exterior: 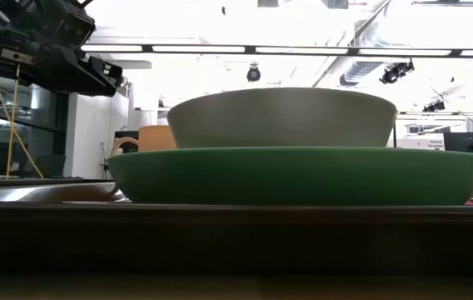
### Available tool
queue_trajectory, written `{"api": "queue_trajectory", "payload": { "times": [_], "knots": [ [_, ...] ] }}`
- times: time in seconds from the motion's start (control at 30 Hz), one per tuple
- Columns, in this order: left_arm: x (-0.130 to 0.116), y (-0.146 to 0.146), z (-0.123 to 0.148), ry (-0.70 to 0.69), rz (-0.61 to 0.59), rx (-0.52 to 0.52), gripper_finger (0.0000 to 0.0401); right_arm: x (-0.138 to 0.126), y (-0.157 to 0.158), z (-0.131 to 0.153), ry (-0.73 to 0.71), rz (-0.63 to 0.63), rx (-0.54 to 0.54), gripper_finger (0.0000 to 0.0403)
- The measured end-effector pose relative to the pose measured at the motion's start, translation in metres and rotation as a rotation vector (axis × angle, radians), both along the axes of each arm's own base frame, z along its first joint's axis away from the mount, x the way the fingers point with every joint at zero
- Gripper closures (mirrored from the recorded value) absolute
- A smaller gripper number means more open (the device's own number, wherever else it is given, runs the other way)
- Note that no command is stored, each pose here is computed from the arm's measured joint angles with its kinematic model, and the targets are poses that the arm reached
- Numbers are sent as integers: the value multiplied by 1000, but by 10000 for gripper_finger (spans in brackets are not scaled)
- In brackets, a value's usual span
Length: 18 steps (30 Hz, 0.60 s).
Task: Set up tray
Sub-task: Put the yellow table knife on the right of the blue fork on the brown serving tray
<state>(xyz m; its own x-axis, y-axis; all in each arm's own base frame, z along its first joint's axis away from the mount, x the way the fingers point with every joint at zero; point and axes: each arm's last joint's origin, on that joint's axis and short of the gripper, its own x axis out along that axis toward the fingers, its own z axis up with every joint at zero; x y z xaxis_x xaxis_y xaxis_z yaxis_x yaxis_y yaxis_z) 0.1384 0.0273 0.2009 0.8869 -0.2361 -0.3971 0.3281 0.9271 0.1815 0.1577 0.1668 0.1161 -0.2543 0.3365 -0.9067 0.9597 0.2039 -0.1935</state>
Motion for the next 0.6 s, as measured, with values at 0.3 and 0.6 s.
{"api": "queue_trajectory", "payload": {
  "times": [0.3, 0.6],
  "knots": [
    [0, 0, 0, -1, 0, 0, 288, -1, -1, 0, 24, -2, -1, 382],
    [0, 0, 1, -10, -3, 1, 288, -2, -1, 0, 42, -7, 6, 387]
  ]
}}
